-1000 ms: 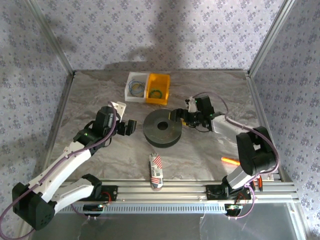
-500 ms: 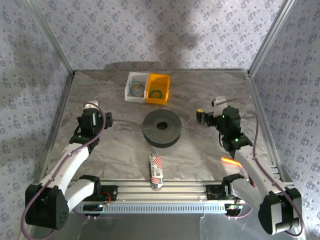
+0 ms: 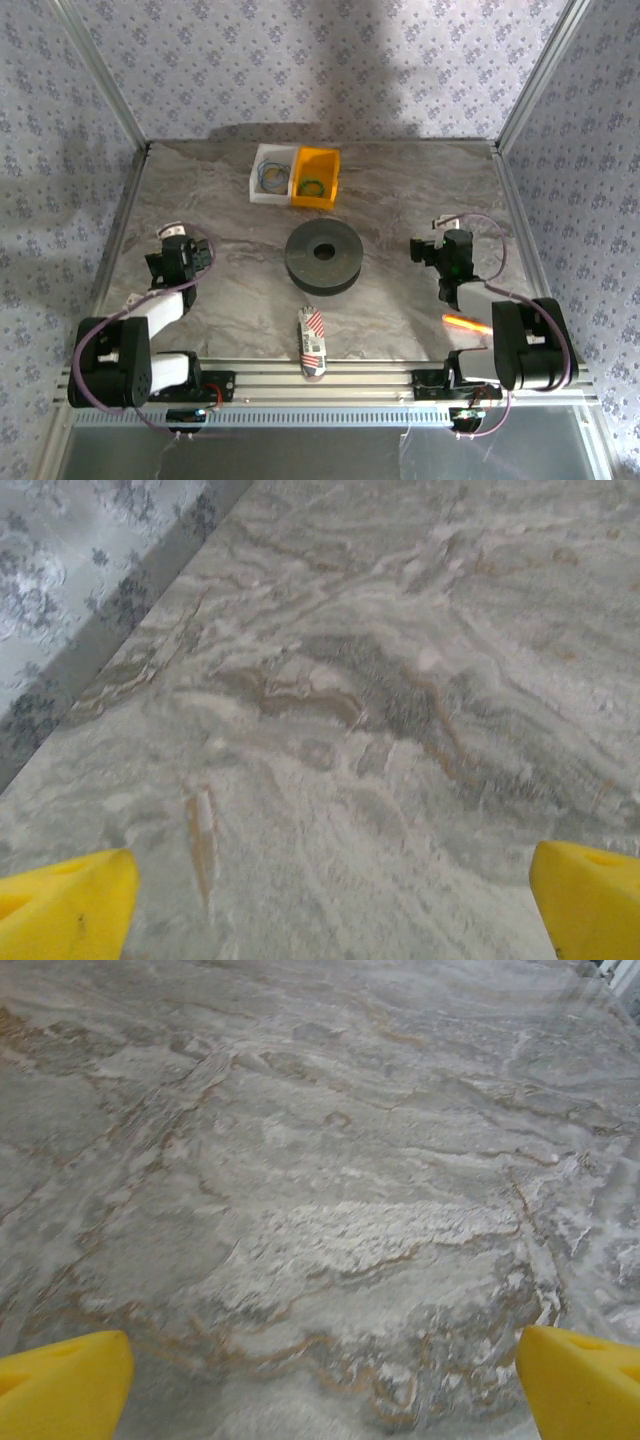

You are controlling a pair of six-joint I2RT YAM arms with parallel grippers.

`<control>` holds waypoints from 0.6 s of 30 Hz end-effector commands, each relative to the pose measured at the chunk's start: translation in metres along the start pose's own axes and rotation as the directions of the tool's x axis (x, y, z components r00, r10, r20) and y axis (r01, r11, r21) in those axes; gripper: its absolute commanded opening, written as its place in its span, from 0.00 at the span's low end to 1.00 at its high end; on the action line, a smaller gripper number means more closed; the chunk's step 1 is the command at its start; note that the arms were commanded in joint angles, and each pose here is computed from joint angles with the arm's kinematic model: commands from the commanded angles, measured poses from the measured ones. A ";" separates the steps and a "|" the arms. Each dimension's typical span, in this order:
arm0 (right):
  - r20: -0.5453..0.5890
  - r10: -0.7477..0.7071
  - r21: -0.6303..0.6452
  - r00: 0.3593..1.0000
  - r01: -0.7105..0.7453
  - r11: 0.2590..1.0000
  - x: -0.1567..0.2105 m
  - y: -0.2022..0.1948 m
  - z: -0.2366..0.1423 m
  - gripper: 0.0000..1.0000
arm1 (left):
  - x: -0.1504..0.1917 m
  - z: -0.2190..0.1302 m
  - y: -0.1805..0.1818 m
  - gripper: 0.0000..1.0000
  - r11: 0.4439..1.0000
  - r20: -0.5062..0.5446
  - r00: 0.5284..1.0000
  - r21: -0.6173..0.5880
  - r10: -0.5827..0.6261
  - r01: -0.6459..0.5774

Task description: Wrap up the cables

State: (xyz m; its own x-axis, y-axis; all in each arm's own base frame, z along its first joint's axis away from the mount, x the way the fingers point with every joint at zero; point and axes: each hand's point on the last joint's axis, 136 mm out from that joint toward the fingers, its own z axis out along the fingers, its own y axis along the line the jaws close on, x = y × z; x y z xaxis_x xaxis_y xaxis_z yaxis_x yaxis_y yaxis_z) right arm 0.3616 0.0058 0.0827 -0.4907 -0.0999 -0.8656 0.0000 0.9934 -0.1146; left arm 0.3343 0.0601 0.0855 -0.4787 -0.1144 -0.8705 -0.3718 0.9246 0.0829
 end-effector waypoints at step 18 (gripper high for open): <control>0.091 0.090 0.011 0.992 -0.092 0.996 -0.012 -0.025 0.027 1.00 | -0.030 0.034 -0.044 1.00 0.984 0.147 0.989 0.177 -0.004 -0.023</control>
State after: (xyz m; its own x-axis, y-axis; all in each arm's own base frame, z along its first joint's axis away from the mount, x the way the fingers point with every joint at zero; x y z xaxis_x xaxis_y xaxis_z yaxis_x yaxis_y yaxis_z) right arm 0.3825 -0.0192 0.0702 -0.4483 -0.0293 -0.8934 0.0549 0.9967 -0.0602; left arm 0.3805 0.0379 0.0707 -0.4189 -0.0754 -0.9049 -0.2338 0.9719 0.0272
